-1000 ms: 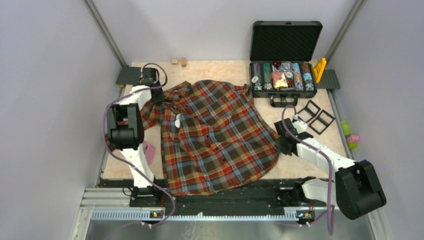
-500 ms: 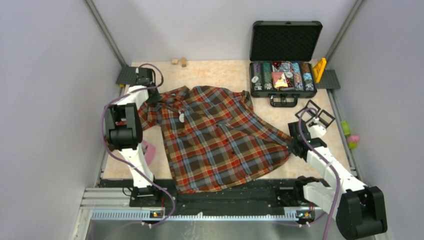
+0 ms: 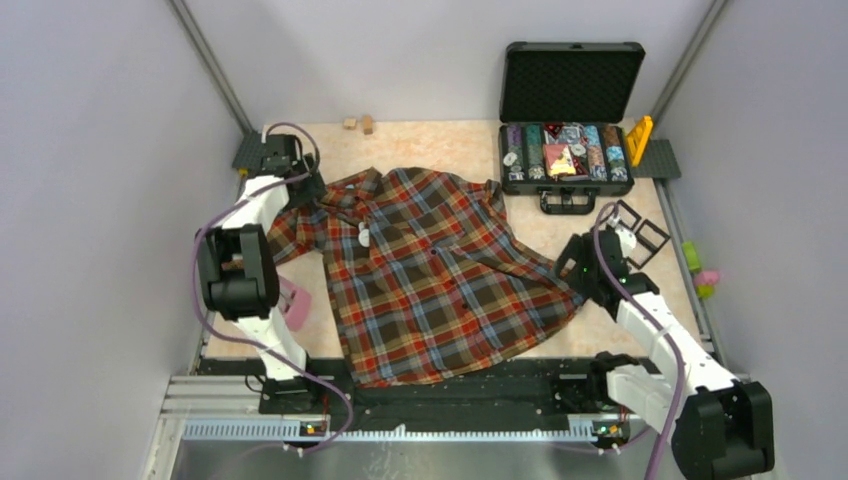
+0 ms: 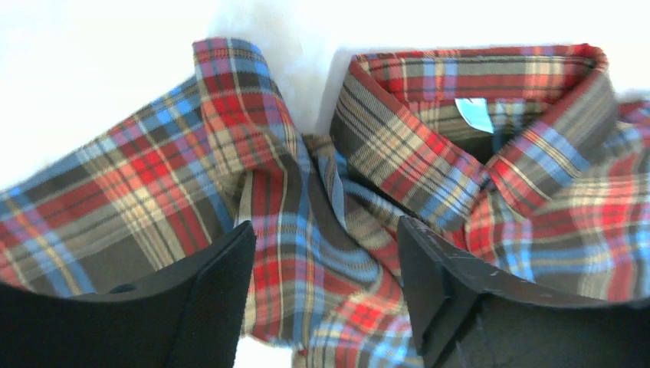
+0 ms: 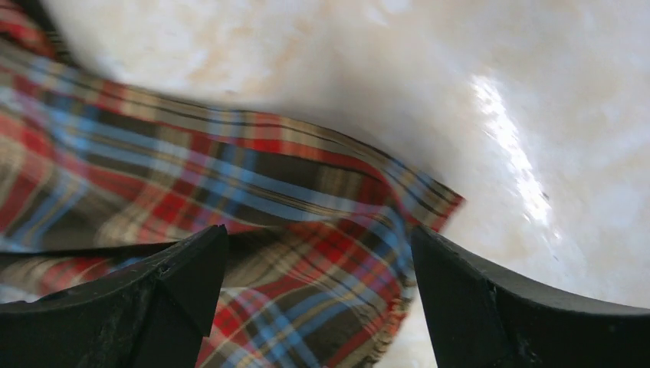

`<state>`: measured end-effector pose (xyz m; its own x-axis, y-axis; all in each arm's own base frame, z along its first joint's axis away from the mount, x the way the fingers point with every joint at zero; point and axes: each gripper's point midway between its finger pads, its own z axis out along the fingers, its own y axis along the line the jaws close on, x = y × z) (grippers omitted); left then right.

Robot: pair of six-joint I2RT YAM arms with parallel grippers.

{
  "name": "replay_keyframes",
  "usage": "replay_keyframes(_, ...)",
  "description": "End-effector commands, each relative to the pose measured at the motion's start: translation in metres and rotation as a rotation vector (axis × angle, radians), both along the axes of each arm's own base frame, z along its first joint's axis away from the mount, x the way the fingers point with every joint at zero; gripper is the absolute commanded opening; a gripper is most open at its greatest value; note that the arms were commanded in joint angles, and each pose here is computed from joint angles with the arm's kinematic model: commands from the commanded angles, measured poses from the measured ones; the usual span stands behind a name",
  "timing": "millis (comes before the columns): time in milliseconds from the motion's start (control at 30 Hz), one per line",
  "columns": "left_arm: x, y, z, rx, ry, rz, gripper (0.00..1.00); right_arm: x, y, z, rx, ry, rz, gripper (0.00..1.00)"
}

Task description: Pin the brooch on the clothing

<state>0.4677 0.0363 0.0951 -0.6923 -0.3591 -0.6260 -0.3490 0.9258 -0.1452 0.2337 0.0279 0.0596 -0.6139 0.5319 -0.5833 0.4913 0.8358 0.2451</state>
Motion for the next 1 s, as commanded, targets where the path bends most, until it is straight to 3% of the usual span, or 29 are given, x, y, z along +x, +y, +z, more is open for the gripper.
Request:
replay_keyframes(0, -0.017, -0.011, 0.055, -0.041, -0.127, 0.004, 0.81, 0.057, 0.045, 0.057, 0.034, -0.204, 0.264, 0.92)
replay_keyframes(167, -0.052, -0.033, 0.064, -0.077, -0.148, -0.019, 0.84, 0.100, 0.093, 0.068, -0.028, -0.219, 0.430, 0.91)
replay_keyframes(267, -0.073, -0.046, 0.055, -0.088, -0.125, -0.030, 0.81, 0.129, 0.116, 0.068, -0.023, -0.240, 0.483, 0.89)
replay_keyframes(400, -0.100, -0.064, 0.030, -0.088, -0.061, -0.045, 0.75, 0.163, 0.140, 0.064, -0.010, -0.250, 0.547, 0.79)
replay_keyframes(533, -0.121, -0.062, 0.015, -0.060, -0.033, -0.006, 0.71, 0.191, 0.158, 0.047, -0.012, -0.228, 0.600, 0.73)
replay_keyframes(767, -0.144, -0.047, 0.010, -0.027, -0.037, 0.087, 0.70, 0.225, 0.177, 0.019, -0.050, -0.198, 0.662, 0.73)
replay_keyframes(867, -0.151, -0.034, 0.004, 0.029, -0.013, 0.129, 0.61, 0.233, 0.187, 0.008, -0.056, -0.184, 0.678, 0.72)
replay_keyframes(967, -0.153, -0.023, -0.006, 0.059, 0.020, 0.161, 0.61, 0.236, 0.192, -0.002, -0.071, -0.158, 0.681, 0.63)
